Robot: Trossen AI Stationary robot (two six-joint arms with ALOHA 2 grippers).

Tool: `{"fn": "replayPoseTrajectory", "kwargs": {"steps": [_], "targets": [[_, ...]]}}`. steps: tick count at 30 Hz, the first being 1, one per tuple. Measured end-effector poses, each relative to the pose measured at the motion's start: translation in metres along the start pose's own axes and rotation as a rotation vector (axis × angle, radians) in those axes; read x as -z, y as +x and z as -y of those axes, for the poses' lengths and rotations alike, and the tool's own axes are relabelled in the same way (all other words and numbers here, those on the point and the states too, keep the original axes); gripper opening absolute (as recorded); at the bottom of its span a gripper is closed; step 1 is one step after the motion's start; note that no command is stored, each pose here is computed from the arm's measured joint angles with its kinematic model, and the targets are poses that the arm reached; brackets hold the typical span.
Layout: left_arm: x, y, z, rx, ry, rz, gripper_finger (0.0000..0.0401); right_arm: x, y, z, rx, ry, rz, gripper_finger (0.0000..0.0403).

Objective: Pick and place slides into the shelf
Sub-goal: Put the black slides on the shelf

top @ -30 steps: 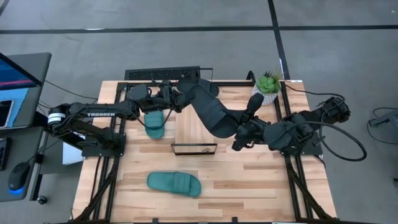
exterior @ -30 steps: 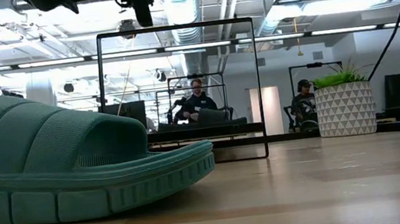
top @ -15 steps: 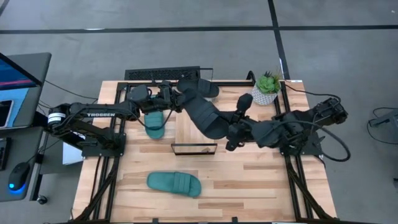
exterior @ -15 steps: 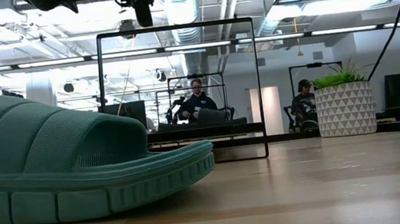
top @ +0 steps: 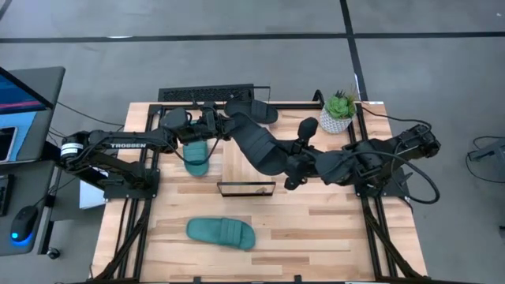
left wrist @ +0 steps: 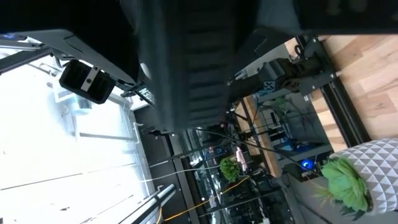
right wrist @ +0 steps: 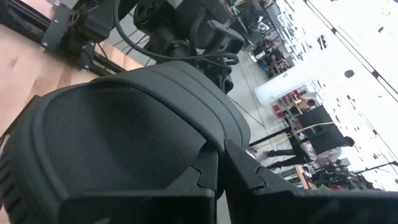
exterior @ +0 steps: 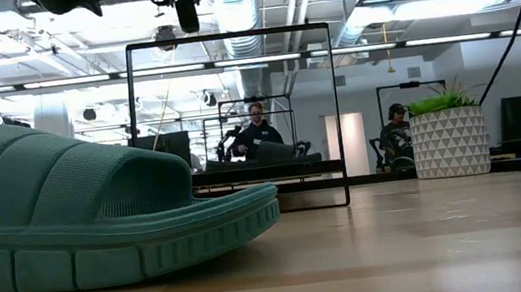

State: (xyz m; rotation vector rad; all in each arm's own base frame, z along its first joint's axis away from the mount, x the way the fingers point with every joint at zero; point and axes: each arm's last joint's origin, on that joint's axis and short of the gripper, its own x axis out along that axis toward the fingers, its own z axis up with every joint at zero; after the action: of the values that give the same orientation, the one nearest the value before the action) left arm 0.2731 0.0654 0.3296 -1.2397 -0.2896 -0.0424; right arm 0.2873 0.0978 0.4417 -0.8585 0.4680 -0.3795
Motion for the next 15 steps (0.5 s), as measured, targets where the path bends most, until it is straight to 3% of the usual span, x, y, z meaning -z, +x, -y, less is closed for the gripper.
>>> {"fn": "replayPoseTrajectory", "kwargs": {"steps": [5,12,15], "targets": [[0.0003,0.0,0.0,0.003,0.013,-0.012,0.0177,0.0,0.0,0.0,-0.001,0.001,0.001,0.0],[0.0009,0.0,-0.0001,0.007,0.033,-0.033,0.0047,0.0,-0.0002,-0.0002,-0.007,0.007,0.005,0.0],[0.0011,-0.0001,-0.0002,0.008,0.043,-0.04,0.0042,-0.0001,-0.0002,-0.0002,-0.008,0.007,0.006,0.0]]}}
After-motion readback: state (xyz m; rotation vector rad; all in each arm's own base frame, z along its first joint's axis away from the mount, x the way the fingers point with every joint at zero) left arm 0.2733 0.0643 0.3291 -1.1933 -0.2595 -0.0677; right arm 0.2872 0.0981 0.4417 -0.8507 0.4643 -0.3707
